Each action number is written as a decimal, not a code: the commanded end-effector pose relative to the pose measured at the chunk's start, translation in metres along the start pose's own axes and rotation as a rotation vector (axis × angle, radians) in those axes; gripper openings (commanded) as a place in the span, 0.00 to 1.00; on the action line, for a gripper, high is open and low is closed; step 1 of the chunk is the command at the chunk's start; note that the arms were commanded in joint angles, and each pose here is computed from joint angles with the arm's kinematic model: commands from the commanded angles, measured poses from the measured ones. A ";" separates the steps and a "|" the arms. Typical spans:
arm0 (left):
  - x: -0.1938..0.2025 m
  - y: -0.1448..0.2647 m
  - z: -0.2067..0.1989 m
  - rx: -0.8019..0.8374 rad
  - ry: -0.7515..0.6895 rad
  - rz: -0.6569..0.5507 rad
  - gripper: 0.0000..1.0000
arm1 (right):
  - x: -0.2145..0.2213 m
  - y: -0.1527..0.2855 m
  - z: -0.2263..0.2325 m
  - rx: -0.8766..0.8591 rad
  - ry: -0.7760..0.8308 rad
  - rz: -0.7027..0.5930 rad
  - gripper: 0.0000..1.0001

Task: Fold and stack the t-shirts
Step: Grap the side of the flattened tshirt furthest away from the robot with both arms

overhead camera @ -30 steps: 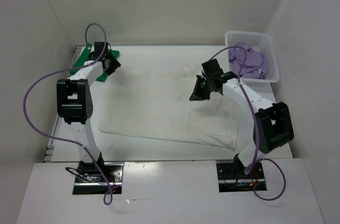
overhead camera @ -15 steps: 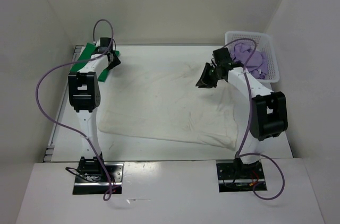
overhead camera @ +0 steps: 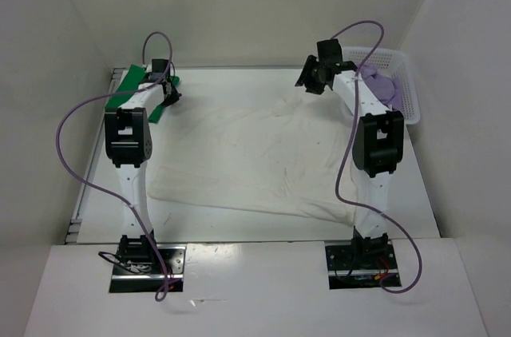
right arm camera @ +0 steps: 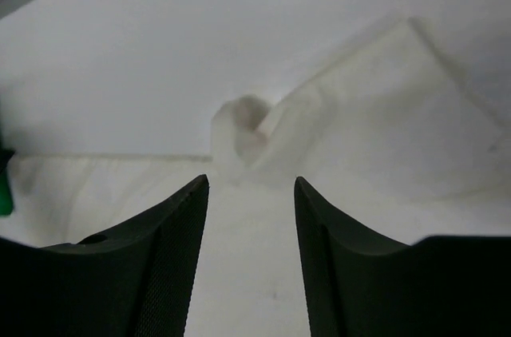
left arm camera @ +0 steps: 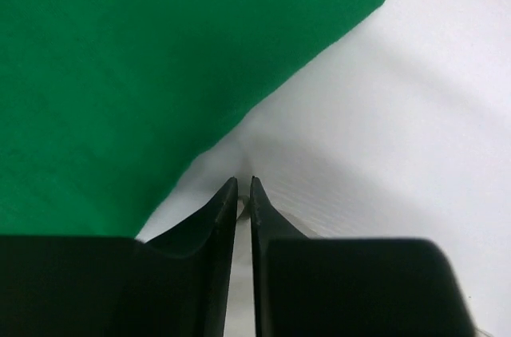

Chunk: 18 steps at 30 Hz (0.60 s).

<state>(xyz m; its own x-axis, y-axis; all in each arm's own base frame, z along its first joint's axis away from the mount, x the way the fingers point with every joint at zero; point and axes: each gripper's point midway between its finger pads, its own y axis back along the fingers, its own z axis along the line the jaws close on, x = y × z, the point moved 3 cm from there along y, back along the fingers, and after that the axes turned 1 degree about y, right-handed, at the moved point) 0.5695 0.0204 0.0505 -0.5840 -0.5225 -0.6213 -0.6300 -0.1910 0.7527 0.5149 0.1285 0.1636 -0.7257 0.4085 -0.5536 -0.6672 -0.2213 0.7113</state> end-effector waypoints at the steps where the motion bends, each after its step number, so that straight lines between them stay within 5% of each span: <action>1: 0.005 0.006 -0.004 0.039 -0.015 0.013 0.17 | -0.047 -0.025 -0.014 0.132 0.018 -0.151 0.54; 7: 0.012 0.012 -0.005 0.059 0.002 0.034 0.07 | -0.066 -0.080 -0.005 0.190 0.095 -0.143 0.58; 8: 0.012 0.012 -0.005 0.059 0.002 0.034 0.07 | -0.038 -0.102 -0.025 0.240 0.098 -0.055 0.58; 18: 0.017 0.018 -0.007 0.091 0.022 0.043 0.01 | -0.025 -0.103 -0.047 0.490 0.198 -0.112 0.69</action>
<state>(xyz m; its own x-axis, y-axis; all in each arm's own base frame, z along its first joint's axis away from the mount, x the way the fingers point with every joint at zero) 0.5619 0.0105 0.0497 -0.5801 -0.5373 -0.6122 -0.6610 -0.1287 0.7393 0.5991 0.1083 0.0702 -0.7239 0.2722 -0.6339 -0.6177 0.1533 0.7713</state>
